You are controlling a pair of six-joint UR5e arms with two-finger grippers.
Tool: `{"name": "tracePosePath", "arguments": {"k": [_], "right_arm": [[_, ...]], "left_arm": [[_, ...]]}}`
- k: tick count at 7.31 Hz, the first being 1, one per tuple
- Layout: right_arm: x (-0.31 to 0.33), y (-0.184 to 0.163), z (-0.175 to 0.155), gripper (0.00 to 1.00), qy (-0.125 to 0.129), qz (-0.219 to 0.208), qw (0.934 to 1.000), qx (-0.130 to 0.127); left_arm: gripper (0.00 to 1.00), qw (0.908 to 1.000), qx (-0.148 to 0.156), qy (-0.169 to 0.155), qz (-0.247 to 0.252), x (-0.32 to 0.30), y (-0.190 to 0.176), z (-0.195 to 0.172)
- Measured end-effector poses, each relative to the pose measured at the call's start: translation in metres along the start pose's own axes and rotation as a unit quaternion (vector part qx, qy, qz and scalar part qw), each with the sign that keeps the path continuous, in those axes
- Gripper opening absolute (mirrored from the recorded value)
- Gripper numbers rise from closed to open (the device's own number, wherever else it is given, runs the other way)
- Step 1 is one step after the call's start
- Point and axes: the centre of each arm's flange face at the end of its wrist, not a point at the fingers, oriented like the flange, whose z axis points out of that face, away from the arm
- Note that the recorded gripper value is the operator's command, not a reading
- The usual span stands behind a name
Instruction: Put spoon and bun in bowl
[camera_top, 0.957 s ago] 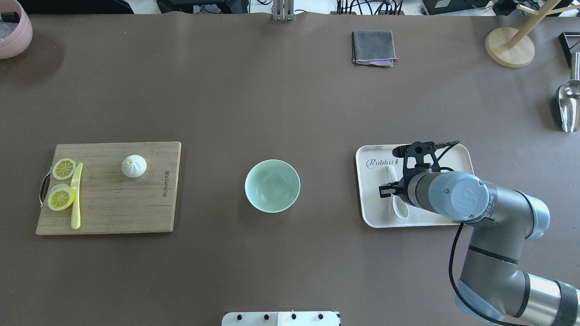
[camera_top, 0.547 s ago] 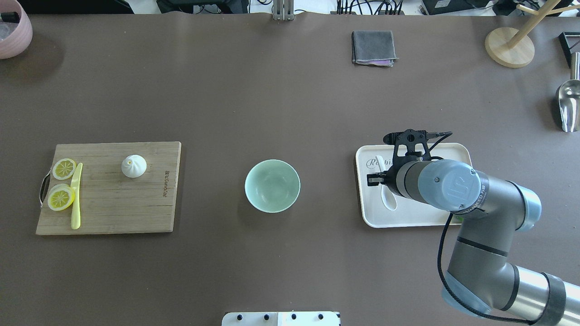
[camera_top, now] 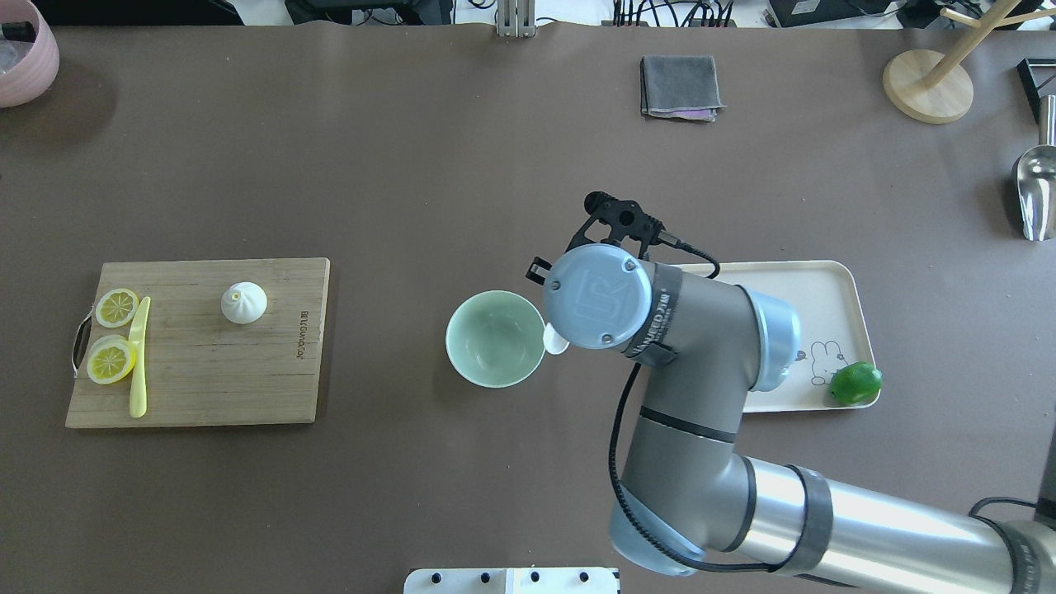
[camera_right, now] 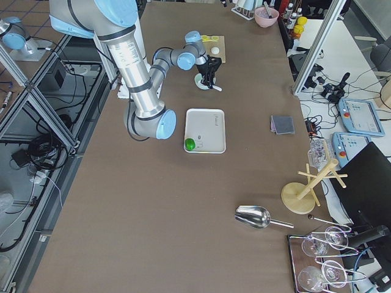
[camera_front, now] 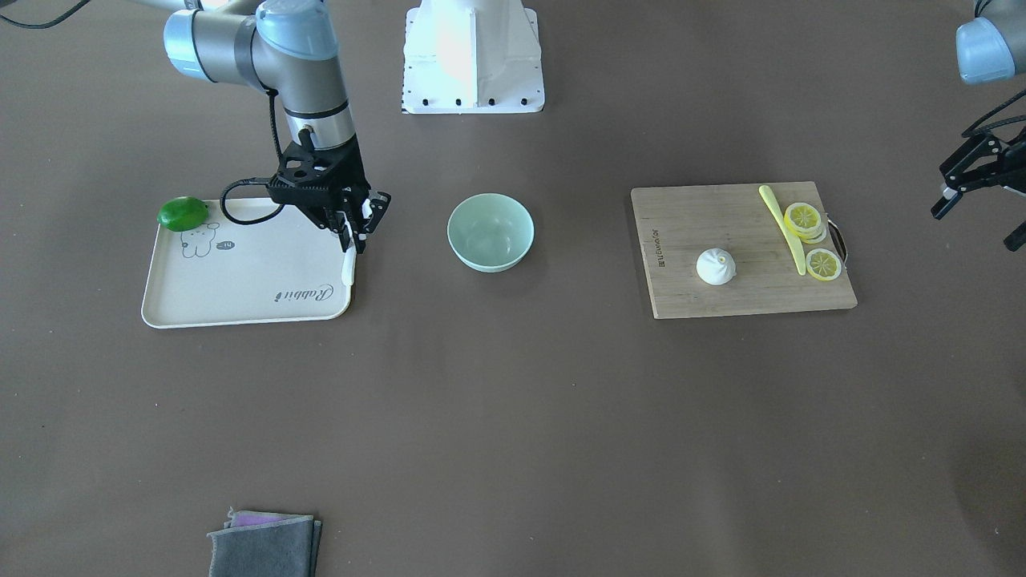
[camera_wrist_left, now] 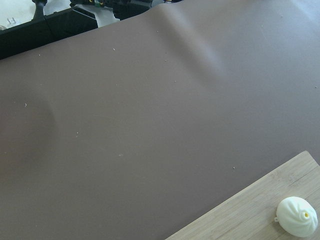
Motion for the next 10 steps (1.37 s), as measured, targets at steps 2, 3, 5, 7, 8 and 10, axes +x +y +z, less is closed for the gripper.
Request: {"name": "tracePosePath", "arguments": {"k": [2, 3, 5, 7, 8, 10], "right_arm": [[-0.051, 0.047, 0.011, 0.02, 0.009, 0.072, 0.9968, 0.032], [-0.057, 0.063, 0.014, 0.28, 0.008, 0.079, 0.9960, 0.043], [-0.056, 0.075, 0.016, 1.00, 0.014, 0.070, 0.9958, 0.058], [-0.055, 0.072, 0.007, 1.00, 0.020, 0.047, 0.9960, 0.074], [-0.054, 0.064, -0.008, 1.00, 0.012, 0.020, 0.9971, 0.072], [-0.028, 0.014, -0.047, 1.00, -0.006, -0.044, 0.9982, 0.041]], "left_arm": [[0.99, 1.0000, -0.001, 0.000, -0.001, 0.000, 0.001, 0.001], [0.99, 1.0000, -0.002, 0.001, -0.001, 0.000, 0.001, 0.001], [0.99, 1.0000, -0.002, 0.001, -0.002, 0.000, 0.001, 0.001], [0.99, 1.0000, -0.003, 0.002, -0.002, 0.001, 0.001, 0.002], [0.99, 0.9999, -0.006, 0.005, -0.009, 0.005, 0.001, 0.007], [0.99, 0.9987, -0.021, 0.018, -0.042, 0.042, -0.008, 0.040]]}}
